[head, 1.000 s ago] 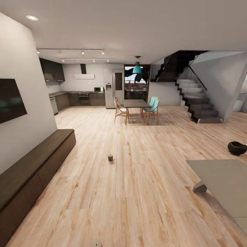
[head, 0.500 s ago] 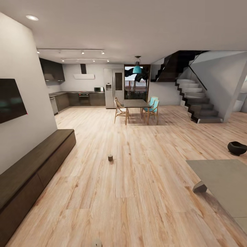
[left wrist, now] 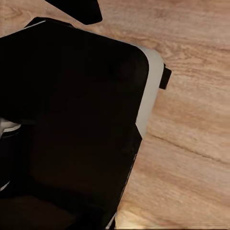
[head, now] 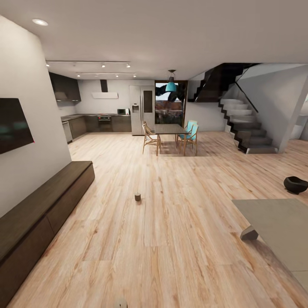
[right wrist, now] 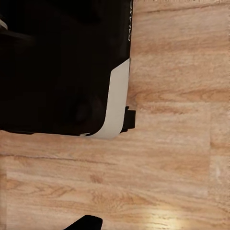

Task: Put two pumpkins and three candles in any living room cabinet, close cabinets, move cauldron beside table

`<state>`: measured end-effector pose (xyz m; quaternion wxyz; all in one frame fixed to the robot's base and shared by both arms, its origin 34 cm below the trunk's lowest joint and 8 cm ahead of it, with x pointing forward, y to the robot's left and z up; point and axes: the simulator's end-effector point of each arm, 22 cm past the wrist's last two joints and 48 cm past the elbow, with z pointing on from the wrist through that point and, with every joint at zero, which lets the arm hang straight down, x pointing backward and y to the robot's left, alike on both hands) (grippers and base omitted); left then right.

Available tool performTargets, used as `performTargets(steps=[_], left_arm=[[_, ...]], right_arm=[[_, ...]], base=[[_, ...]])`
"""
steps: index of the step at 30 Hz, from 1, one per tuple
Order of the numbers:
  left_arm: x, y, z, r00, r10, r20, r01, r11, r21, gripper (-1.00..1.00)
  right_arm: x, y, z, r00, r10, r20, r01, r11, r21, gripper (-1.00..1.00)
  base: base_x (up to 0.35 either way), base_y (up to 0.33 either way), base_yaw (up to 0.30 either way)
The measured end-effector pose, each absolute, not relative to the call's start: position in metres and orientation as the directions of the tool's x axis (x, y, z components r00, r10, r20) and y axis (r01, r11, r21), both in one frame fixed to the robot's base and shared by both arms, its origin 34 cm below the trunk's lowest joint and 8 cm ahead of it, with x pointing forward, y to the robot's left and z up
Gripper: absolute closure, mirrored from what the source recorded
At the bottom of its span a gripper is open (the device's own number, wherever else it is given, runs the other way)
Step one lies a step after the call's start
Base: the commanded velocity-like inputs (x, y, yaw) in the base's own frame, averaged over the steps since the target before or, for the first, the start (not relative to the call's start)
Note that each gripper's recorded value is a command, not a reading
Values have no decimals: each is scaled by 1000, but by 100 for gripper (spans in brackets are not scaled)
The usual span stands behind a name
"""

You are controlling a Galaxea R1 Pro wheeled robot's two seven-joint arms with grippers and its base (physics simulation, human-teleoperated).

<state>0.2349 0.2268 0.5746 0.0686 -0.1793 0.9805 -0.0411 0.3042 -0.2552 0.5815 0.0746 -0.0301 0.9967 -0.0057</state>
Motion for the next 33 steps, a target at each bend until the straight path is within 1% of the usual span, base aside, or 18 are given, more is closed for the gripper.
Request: performTargets(steps=[7,11,12,18,24,26,28,33], left_arm=[[262,203,585,-940,-339,-49,-328,932,-157,-100],[293,202,595,-941,-329,-79,-313,935,-166,-100],[316,207,600,-939,-326,-109,-309,939,-153,-100],[348,210,608,-934,-325,-151,-306,942,-138,-100],[370,203,614,-934,-321,-157,-299,943,-149,-100],[384,202,617,-938,-314,-148,-292,944,-152,-100],[401,197,624,-948,-297,-112,-278,947,-160,-100],[447,193,638,-950,-284,-126,-260,949,-179,-100]], right_arm=[[307,-258,582,-986,-61,-152,-58,998,-22,-100],[311,-258,583,-986,-62,-153,-59,998,-26,-100],[326,-259,587,-985,-62,-164,-59,998,-28,-100],[360,-260,597,-987,-61,-149,-57,998,-32,-100],[414,-259,616,-986,-58,-157,-54,998,-32,-100],[427,-259,621,-987,-57,-148,-53,998,-31,-100],[456,-259,633,-988,-54,-143,-50,998,-31,-100],[497,-258,650,-986,-50,-160,-45,998,-33,-100]], base=[[0,0,0],[0,0,0],[0,0,0],[0,0,0],[0,0,0],[0,0,0],[0,0,0],[0,0,0]])
